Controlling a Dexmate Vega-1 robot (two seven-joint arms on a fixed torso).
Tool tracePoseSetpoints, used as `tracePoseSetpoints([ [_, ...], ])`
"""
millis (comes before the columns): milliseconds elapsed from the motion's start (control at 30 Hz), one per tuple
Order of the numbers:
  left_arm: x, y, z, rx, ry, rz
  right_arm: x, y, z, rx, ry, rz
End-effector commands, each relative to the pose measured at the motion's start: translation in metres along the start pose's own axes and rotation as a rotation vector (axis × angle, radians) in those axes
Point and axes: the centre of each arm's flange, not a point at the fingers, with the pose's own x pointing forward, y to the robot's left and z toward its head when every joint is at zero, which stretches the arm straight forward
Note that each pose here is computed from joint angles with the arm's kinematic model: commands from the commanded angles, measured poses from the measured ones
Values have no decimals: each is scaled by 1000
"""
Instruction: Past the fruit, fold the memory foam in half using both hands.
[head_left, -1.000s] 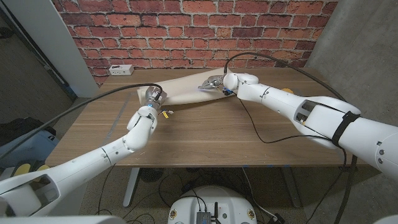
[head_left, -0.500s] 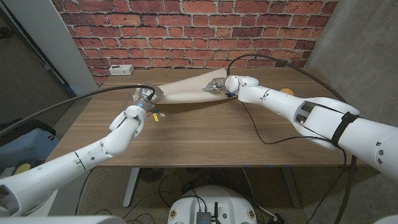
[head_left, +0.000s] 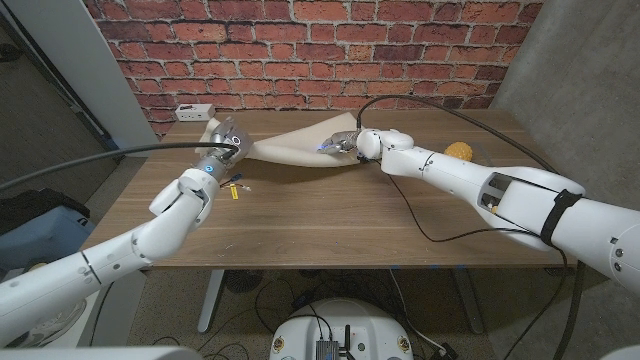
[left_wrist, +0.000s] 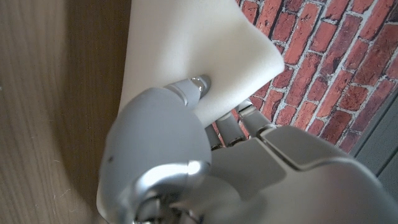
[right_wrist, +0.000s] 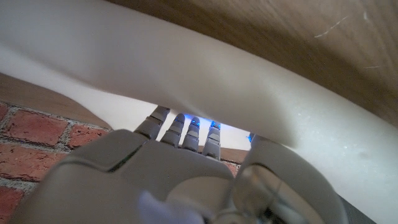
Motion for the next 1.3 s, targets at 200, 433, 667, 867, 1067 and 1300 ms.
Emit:
tracePoseSetpoints([
  [200, 7, 17, -26, 113, -2, 216, -30, 19, 31, -54, -108, -25],
  [433, 29, 20, -34, 133, -21, 271, -34, 24, 38, -68, -130, -27],
  [667, 54, 30, -37, 158, -57, 323, -39, 27, 46, -78, -155, -37],
  [867, 77, 44, -32, 171, -103, 386, -38, 29, 49, -79, -168, -33],
  [1067, 97, 57, -23, 177, -156, 445, -38, 31, 49, -74, -171, -31],
  [1300, 116, 70, -10, 169, -203, 504, -38, 33, 50, -79, -179, -28],
])
